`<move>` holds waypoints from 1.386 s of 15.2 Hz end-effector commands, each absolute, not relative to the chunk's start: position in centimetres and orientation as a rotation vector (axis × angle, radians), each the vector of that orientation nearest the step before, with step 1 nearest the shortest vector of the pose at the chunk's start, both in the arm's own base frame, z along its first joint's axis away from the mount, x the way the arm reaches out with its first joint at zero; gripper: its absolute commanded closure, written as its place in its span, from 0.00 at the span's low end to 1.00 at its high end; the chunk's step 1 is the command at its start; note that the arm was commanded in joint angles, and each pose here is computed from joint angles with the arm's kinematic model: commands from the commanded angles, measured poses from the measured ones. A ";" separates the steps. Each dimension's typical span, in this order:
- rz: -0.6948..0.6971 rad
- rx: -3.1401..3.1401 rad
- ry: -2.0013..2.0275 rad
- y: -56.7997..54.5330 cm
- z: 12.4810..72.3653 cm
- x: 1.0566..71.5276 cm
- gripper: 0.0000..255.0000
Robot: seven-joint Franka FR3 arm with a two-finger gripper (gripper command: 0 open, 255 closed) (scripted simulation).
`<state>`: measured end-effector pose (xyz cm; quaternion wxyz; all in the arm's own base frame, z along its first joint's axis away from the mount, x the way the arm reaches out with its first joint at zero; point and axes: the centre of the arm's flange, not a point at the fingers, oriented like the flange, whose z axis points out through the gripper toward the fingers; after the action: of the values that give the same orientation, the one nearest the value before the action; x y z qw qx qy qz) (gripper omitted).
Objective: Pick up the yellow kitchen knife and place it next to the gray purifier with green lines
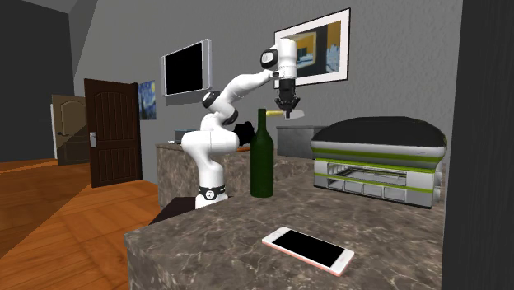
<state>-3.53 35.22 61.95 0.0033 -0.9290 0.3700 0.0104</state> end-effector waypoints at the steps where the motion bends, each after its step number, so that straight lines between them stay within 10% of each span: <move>1: 0.033 -2.912 1.160 35.2 60.9 -3.5 1.00; 21: 0.033 -2.912 1.160 35.2 50.4 -3.5 1.00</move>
<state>-3.52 35.12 50.94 0.0034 -0.9290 0.3700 0.0104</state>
